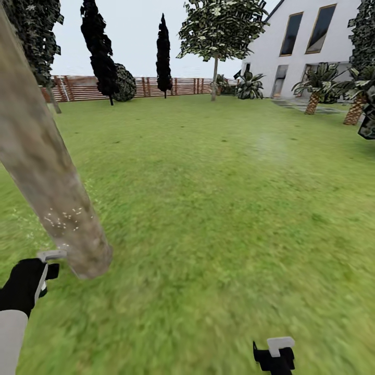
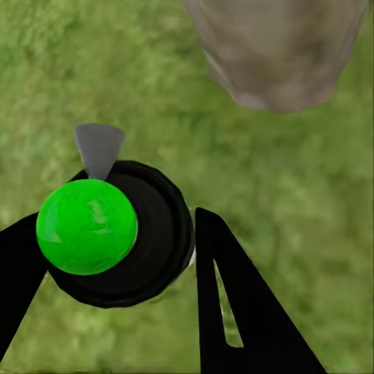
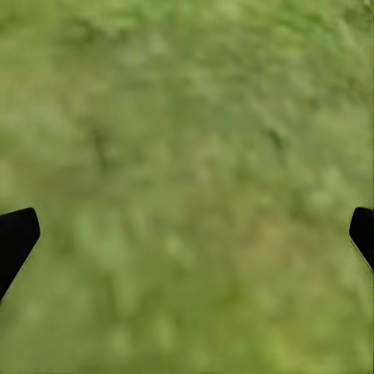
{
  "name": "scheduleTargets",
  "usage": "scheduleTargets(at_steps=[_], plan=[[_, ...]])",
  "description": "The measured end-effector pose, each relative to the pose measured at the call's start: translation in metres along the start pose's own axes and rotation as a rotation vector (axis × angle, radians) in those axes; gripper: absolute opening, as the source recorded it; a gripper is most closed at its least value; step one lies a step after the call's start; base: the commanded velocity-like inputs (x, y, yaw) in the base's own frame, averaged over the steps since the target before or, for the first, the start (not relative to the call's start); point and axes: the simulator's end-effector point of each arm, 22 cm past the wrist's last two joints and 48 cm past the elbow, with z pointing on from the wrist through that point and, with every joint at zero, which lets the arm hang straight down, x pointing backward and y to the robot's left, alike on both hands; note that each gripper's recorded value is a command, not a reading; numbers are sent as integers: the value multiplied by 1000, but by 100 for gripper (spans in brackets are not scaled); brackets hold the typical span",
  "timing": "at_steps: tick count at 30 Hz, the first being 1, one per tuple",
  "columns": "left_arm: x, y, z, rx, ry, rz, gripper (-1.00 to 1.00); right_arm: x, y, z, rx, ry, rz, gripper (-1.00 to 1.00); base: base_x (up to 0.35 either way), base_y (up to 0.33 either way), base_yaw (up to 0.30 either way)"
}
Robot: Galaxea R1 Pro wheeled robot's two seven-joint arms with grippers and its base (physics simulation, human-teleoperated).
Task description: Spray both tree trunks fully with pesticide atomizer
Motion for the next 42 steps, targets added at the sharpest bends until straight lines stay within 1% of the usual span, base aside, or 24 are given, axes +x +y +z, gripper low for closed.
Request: scheduleTargets(at_steps=[2,5,6,8,14,15,17,20,24,27,35,42], plan=[[16,6,6,-8,-5,13,-100,0,0,0,0,1,0,100,323,-14,0],[28,1,10,1,-7,22,-100,0,0,0,0,1,0,100,303,-107,63],[27,-1,13,2,-27,27,-100,0,0,0,0,1,0,100,289,-139,223],[25,-1,14,3,-43,28,-100,0,0,0,0,1,1,100,283,-148,258],[28,-12,14,25,-44,17,-100,1,1,0,-1,1,0,100,66,-52,276],[31,-29,13,52,-40,9,-100,1,1,0,-1,2,0,100,1,-189,277],[36,-49,11,77,-35,15,-100,1,0,0,0,1,0,100,0,-245,183],[38,-64,9,94,-33,20,-100,1,0,0,1,1,1,100,0,-266,28],[38,-66,9,96,-36,22,-100,1,0,0,0,1,1,100,0,-270,1],[32,-66,9,95,-63,21,-100,1,0,0,0,2,1,100,0,-270,0],[31,-65,9,94,-68,17,-100,1,0,0,0,2,0,100,69,-270,6],[31,-64,9,94,-68,16,-100,1,0,0,0,2,0,100,100,-270,222]])
